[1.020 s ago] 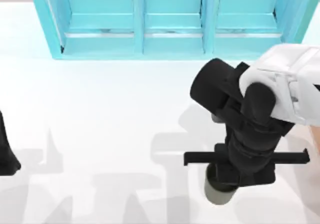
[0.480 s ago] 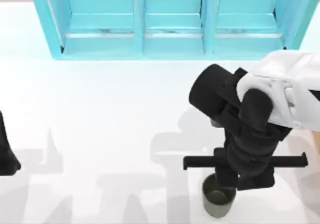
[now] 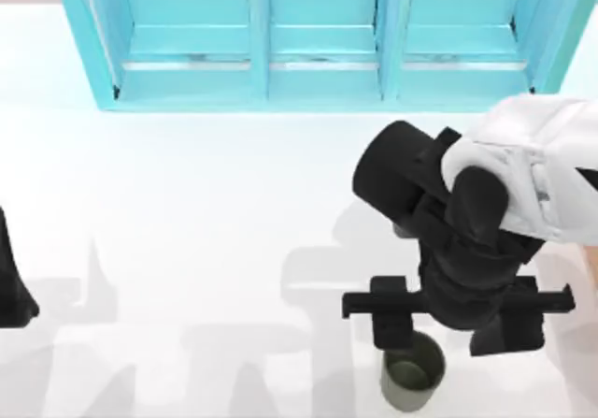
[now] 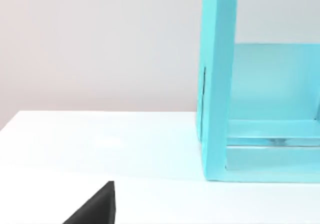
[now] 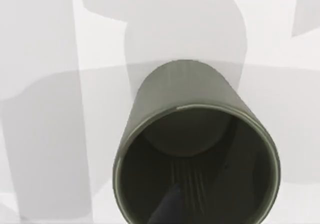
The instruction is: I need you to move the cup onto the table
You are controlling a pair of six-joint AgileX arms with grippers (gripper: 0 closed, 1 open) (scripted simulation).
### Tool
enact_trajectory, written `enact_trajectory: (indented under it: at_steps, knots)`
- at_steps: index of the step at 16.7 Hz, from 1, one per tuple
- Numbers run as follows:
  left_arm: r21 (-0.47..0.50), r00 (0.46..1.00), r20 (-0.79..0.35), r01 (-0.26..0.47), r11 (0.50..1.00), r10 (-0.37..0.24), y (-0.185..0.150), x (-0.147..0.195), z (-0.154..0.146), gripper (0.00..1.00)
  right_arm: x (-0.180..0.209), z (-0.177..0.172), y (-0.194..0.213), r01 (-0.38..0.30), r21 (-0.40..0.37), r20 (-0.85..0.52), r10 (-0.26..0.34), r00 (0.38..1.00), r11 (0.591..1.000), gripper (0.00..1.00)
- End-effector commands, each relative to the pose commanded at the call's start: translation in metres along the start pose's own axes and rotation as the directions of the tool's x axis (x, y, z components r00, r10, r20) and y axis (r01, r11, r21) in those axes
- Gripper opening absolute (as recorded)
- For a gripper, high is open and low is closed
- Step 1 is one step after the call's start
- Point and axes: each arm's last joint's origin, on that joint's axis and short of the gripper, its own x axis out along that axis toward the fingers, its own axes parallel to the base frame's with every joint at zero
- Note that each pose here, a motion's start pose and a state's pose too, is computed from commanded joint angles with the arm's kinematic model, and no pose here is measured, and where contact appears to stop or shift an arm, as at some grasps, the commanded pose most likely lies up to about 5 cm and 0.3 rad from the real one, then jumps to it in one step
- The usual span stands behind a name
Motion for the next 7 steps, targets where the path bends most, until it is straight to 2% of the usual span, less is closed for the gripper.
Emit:
enact_trajectory:
  at_steps: [1,2,7]
  knots:
    - [0.0,1.0,0.0,0.0,1.0,0.0,0.0,0.0,0.0,1.0,0.0,0.0,0.0,0.0,0.0,0.0,0.0,1.0,1.0,0.98]
    - [0.0,1.0,0.0,0.0,1.0,0.0,0.0,0.0,0.0,1.0,0.0,0.0,0.0,0.0,0.0,0.0,0.0,1.0,1.0,1.0]
    - [0.0,1.0,0.0,0.0,1.0,0.0,0.0,0.0,0.0,1.0,0.0,0.0,0.0,0.0,0.0,0.0,0.0,1.0,1.0,1.0]
